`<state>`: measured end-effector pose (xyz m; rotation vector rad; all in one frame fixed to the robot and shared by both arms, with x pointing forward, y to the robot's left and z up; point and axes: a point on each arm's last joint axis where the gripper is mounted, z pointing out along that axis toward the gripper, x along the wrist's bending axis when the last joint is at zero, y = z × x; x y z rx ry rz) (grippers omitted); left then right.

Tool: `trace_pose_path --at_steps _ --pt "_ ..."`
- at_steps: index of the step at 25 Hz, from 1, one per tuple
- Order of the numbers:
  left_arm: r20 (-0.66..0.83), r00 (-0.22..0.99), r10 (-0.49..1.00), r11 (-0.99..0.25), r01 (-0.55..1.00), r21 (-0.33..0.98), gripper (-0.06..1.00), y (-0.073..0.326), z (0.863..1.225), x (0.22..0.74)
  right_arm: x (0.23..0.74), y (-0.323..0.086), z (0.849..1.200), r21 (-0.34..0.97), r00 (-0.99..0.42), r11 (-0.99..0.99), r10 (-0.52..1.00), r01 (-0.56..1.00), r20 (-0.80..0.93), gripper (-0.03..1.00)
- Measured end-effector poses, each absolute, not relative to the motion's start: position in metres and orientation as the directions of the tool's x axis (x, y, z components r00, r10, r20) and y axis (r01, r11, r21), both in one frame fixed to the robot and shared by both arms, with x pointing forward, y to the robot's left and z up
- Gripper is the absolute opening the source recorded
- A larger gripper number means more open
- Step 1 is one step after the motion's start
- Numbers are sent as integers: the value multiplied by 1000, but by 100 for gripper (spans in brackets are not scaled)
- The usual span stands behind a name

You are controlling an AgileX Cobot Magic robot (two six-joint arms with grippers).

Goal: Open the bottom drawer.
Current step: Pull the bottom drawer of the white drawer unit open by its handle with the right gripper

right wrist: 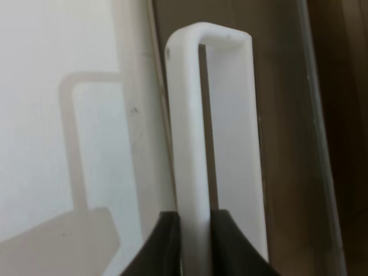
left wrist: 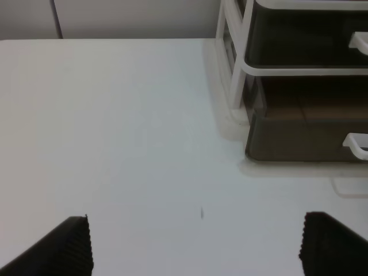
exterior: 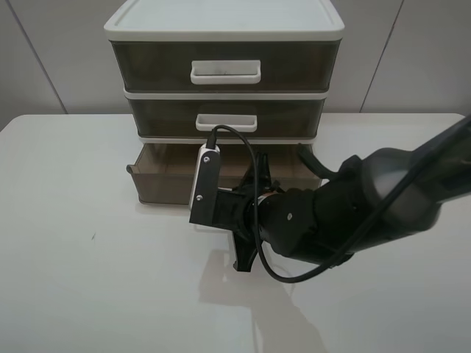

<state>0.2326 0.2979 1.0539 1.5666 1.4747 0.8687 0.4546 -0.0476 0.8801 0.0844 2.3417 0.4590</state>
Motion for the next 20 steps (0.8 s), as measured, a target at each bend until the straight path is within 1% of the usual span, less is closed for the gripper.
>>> trace_pose_path --at_steps 6,20 --pt "-40 85 996 -2 447 894 74 298 1054 233 452 -49 879 346 -734 936 190 -65 -652 11" --pt "-40 85 996 -2 447 894 74 298 1054 233 425 -43 879 349 -763 930 139 -119 -632 11"
